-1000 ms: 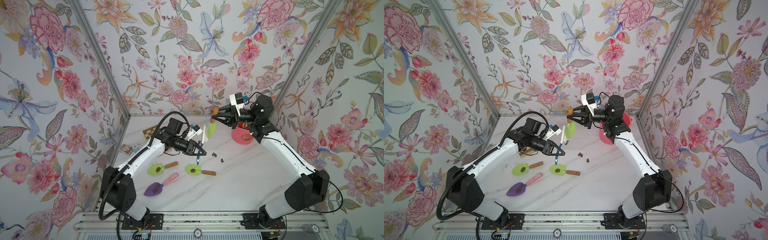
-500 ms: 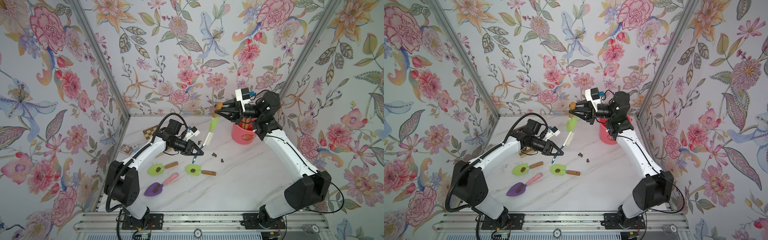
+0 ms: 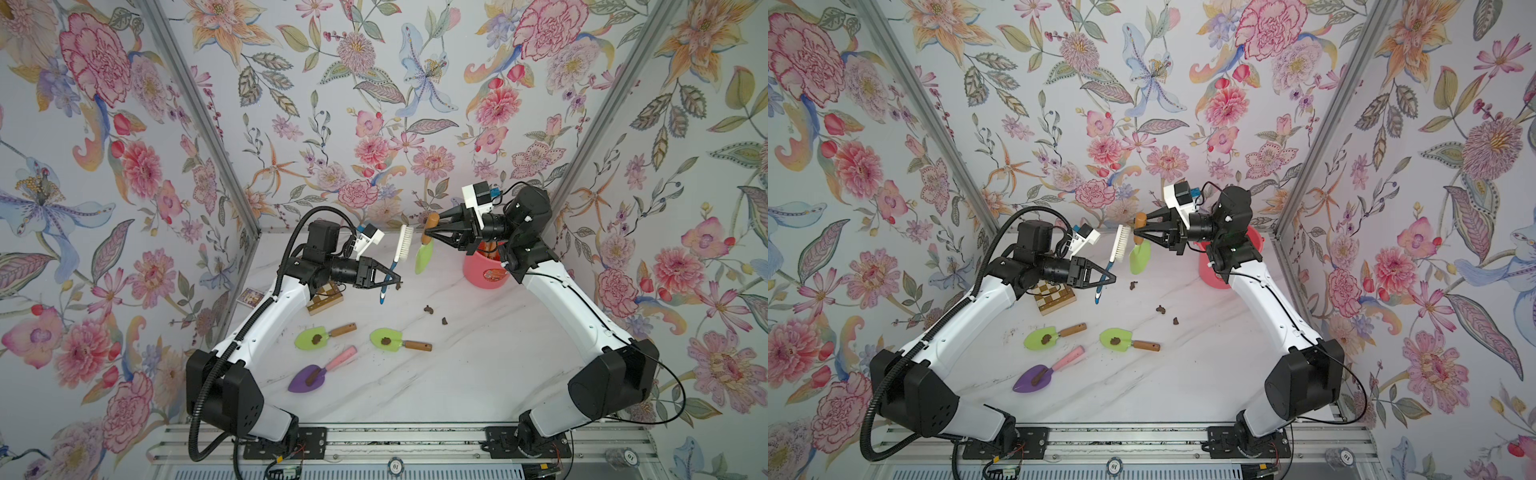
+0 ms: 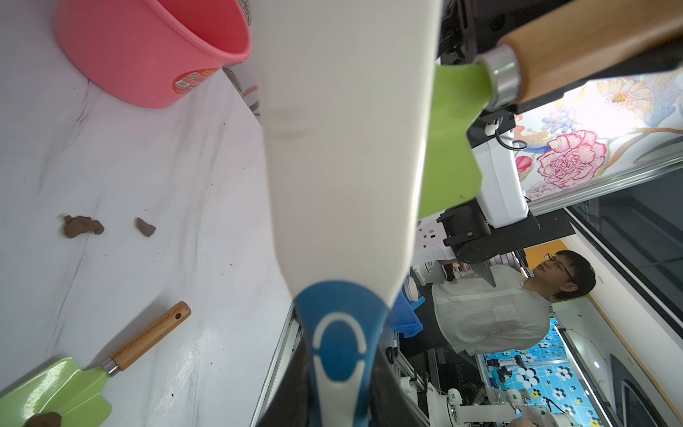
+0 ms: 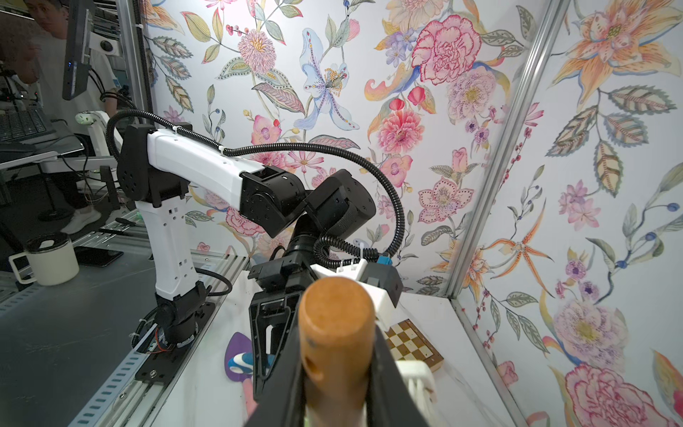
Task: Brush the soil off the hand trowel and place it into the bucket
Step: Brush off the soil from the hand trowel, then place the hand trowel in the bucket.
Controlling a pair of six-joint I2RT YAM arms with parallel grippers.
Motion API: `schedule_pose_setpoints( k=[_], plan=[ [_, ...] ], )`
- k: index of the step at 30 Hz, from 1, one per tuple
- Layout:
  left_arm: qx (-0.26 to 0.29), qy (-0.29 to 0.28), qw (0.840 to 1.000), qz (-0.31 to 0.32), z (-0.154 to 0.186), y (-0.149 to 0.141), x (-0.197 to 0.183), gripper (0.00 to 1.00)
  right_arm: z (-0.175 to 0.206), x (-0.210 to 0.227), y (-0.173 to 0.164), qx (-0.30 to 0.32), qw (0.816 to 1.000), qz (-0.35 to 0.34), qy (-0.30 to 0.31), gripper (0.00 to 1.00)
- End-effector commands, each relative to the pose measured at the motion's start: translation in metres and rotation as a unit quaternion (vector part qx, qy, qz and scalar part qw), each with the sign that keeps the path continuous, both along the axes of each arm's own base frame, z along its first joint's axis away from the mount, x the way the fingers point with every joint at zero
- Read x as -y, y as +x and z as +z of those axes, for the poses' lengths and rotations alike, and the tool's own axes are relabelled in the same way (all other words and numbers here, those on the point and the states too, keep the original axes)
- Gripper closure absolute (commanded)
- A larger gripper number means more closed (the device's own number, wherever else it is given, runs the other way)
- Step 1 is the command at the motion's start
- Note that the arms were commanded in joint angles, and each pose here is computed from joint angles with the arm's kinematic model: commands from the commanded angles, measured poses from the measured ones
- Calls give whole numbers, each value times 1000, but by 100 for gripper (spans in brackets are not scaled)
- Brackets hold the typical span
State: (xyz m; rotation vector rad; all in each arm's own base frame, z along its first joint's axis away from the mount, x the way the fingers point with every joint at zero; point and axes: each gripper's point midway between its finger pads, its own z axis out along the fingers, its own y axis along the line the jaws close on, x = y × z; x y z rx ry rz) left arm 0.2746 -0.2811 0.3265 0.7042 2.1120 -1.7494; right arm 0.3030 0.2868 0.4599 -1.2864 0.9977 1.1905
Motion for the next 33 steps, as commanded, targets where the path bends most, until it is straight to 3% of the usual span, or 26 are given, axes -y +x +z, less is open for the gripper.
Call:
schedule_pose_setpoints(
  k=[1,7,13,16,20,24,26,31,33],
  plan=[
    [2,-1,999,-34,4,-13,10,100,10,-6,-3,7,1000,23,3,94],
    [-29,65,994,-81,-47,-28,26,100,19,-12,-4,12,999,46,10,94],
    [-71,98,989,-86,-98,-23,31,100,29,-4,-2,25,999,37,17,94],
    [-73,109,989,-74,-109,-15,34,100,34,8,8,25,999,3,25,95],
    [-67,126,989,-29,-117,7,36,100,35,35,47,11,992,-118,52,93],
    [-52,170,983,52,-129,40,33,100,15,81,115,-13,941,-337,38,93],
    [-39,189,977,91,-130,55,30,100,-1,107,144,-19,900,-436,11,93],
    [11,173,974,146,-105,80,33,100,-35,198,204,-13,763,-646,-4,94],
    [19,167,973,159,-100,87,35,100,-46,230,217,-28,736,-676,13,94]
  ],
)
